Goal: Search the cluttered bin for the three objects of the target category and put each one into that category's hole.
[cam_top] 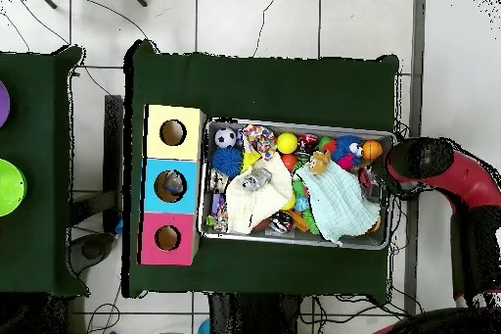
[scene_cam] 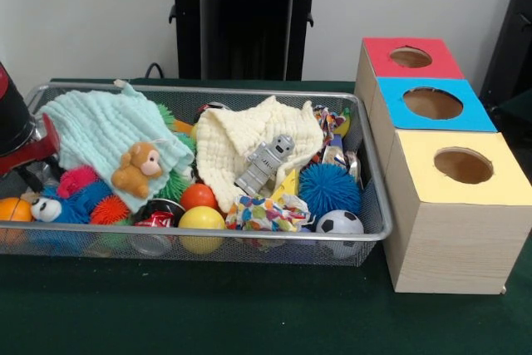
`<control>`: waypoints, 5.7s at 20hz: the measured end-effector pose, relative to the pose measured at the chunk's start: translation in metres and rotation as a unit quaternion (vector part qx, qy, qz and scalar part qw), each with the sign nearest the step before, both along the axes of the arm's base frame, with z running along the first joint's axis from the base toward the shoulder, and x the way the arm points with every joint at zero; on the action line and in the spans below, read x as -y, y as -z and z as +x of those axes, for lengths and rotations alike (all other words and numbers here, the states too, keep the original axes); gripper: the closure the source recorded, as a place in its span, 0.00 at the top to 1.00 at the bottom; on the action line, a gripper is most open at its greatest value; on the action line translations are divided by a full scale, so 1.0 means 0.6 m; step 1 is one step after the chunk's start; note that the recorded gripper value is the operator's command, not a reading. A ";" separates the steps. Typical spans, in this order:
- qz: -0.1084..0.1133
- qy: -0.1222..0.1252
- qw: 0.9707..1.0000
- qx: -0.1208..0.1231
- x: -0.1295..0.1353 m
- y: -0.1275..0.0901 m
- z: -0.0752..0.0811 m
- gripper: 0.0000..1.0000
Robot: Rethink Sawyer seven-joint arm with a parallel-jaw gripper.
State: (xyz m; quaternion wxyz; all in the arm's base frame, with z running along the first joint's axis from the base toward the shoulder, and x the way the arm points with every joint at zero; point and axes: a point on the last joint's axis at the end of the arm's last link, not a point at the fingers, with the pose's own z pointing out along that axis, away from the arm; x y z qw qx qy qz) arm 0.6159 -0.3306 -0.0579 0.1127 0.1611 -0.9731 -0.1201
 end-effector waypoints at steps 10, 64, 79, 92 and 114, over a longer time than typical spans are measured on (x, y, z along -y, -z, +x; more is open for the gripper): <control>0.000 -0.002 1.000 0.000 0.000 0.000 0.000 0.00; -0.046 -0.109 0.992 0.042 -0.158 -0.174 0.122 0.00; -0.076 -0.122 0.990 -0.006 -0.116 -0.109 0.058 0.00; -0.103 -0.135 0.985 0.005 -0.090 -0.081 0.047 1.00; -0.150 -0.157 0.975 0.048 -0.056 -0.056 0.056 1.00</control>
